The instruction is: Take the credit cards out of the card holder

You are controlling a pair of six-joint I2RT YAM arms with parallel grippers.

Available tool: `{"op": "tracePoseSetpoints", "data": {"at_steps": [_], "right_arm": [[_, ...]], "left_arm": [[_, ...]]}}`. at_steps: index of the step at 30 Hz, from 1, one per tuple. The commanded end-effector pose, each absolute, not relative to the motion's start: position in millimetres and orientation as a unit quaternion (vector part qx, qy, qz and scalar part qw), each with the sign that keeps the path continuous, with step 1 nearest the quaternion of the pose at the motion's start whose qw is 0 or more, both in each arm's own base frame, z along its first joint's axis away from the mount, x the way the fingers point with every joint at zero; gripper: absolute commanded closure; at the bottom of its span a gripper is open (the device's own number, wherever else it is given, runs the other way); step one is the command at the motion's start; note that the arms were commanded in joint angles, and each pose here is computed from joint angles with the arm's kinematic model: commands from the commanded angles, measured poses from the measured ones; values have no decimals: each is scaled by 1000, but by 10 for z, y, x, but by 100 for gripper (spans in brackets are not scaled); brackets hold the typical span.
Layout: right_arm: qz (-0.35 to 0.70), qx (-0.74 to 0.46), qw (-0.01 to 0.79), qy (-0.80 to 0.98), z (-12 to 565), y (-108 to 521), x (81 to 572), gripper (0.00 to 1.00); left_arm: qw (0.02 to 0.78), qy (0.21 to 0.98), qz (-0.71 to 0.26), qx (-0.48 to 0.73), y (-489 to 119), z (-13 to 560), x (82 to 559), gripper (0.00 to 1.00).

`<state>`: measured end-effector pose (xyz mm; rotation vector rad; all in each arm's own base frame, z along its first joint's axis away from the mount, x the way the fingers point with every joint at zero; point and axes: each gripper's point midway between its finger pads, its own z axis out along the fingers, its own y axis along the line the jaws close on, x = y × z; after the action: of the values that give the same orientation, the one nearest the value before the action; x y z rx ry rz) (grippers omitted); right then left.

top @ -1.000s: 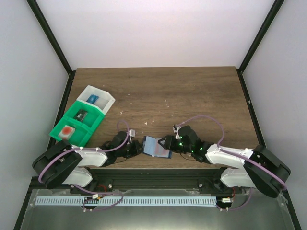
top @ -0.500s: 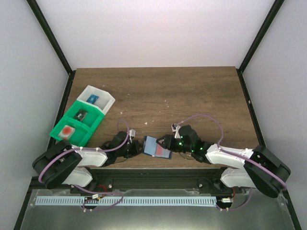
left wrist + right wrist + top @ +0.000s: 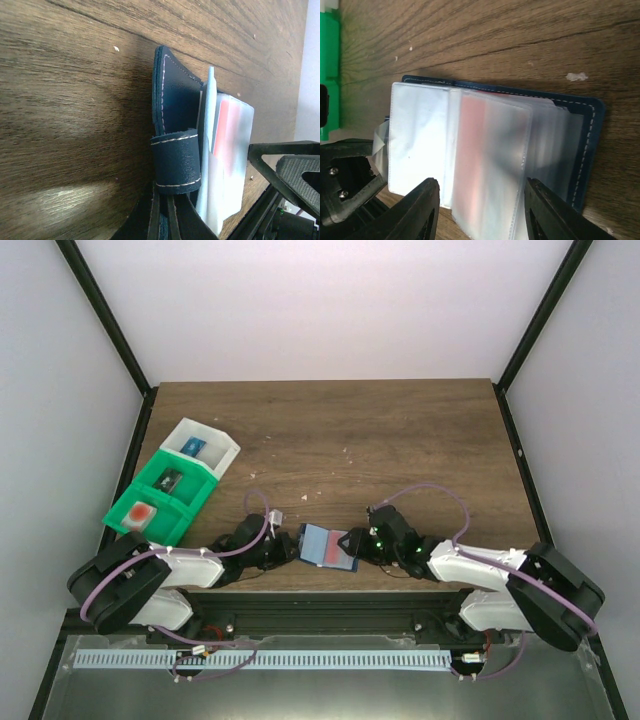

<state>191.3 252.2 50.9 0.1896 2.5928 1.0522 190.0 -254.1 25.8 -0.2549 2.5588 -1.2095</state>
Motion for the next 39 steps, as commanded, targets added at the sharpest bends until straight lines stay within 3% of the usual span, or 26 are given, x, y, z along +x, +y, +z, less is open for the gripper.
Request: {"op": "tracePoseSetpoints", "data": {"at_steps": [1, 12, 19, 31, 39], "right_arm": [[360, 73, 171, 914, 495, 2532, 1955, 52], [384, 59, 173, 905, 571, 2642, 1976, 52], [402, 44, 174, 898, 637, 2702, 1964, 58], [419, 20, 177, 890, 724, 2787, 1962, 55], [461, 16, 195, 866, 856, 2801, 1926, 71]], "left_arm": [[149, 888, -427, -84, -2575, 280, 1892, 100], [146, 888, -429, -84, -2587, 271, 1882, 100], [143, 888, -429, -84, -2588, 256, 1875, 100], [140, 887, -432, -82, -2601, 250, 1864, 100], [136, 887, -433, -80, -2613, 240, 1859, 100]]}}
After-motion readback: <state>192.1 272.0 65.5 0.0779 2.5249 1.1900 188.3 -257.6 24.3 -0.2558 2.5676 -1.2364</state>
